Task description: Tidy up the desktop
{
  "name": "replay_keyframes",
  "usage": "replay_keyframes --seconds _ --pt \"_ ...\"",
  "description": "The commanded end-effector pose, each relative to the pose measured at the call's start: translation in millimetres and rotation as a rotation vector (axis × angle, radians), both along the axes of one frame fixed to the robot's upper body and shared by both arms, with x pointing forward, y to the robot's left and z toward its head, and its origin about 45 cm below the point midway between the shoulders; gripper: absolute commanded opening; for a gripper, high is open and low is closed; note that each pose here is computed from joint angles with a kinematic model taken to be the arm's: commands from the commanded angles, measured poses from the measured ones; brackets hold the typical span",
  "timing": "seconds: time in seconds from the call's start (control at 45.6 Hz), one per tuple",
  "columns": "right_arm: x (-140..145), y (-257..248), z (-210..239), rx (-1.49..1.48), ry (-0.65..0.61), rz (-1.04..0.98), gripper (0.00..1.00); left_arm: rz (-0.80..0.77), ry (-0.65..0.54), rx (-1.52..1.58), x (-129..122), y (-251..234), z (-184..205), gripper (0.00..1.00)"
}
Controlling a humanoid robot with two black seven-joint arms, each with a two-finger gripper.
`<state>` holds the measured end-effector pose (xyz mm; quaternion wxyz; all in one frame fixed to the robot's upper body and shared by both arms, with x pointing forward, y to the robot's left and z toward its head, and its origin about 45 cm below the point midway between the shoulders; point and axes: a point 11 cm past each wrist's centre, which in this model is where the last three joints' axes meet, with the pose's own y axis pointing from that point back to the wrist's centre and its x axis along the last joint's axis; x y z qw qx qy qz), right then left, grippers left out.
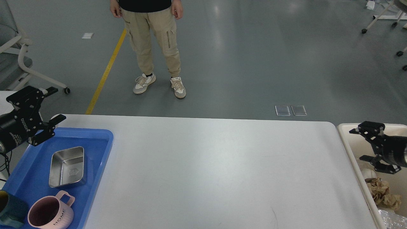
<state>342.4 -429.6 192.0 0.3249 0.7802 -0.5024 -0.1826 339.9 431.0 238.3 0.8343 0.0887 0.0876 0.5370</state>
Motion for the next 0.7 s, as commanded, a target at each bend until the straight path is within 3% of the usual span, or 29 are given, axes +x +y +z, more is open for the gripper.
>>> replay_keyframes --seconds 0.0,0.395,0.68 --pt "21 50 6 0.103 -0.063 0.044 1.0 0.006 -0.01 -0.005 2 1 3 0.98" --pt "60 126 25 0.324 -0.189 0.063 1.0 -0.014 -0.058 -0.06 19 -20 11 0.98" --pt "87 158 33 0.583 -0.216 -0.066 1.0 -0.005 -0.053 -0.083 24 -22 7 0.98"
